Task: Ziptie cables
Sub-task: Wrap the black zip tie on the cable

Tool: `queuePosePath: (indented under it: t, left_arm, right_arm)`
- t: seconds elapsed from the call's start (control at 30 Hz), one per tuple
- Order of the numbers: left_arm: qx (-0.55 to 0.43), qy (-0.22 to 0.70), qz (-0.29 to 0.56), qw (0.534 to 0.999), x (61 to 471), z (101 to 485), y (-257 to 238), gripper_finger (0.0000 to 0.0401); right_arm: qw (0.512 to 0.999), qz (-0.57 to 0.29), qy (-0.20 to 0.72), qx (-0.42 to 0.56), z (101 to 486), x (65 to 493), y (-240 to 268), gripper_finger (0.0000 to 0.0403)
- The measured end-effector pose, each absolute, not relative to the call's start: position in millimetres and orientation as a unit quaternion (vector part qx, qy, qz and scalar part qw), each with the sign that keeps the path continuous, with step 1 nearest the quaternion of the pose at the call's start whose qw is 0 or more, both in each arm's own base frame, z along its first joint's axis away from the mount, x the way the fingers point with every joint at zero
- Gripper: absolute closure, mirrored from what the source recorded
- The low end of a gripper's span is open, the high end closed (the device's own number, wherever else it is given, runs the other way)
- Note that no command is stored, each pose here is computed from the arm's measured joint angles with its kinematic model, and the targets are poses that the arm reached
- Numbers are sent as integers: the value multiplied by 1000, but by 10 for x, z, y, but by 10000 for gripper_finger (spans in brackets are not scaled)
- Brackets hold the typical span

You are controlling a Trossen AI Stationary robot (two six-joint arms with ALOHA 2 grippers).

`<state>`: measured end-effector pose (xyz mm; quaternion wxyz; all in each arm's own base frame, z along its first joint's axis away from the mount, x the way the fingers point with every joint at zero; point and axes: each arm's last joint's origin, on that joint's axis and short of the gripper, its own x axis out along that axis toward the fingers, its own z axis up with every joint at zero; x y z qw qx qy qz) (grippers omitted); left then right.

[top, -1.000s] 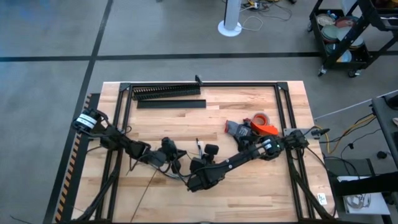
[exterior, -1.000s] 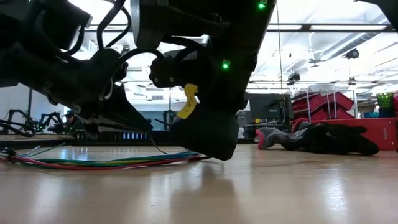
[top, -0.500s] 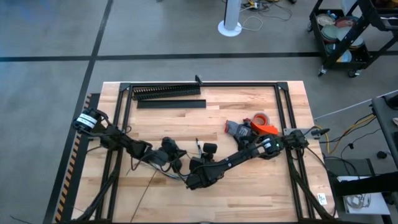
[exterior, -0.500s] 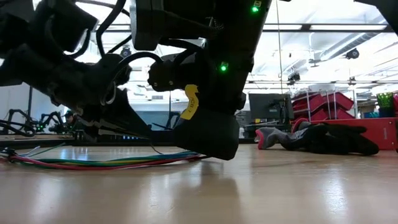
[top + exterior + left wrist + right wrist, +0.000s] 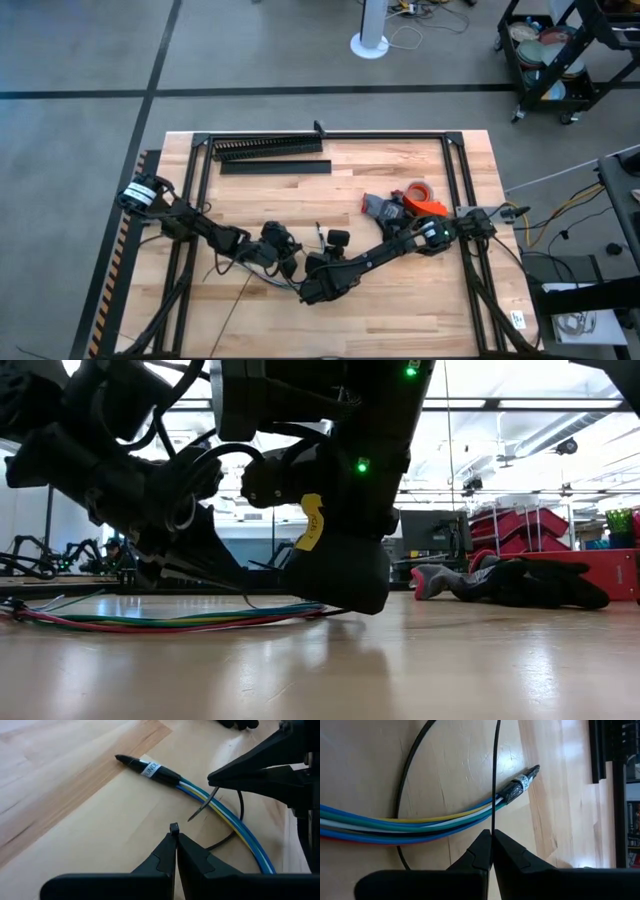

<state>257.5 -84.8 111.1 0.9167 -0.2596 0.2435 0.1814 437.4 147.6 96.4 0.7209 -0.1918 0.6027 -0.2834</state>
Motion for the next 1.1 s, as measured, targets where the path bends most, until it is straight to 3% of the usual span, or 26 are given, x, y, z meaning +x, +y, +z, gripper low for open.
queuePosePath:
  t: [1.1]
  left_arm:
    - [-285,356,144,878,2791,1277,-913,401]
  right_arm:
    - [676,-205,657,-262,975,4333,1441,403]
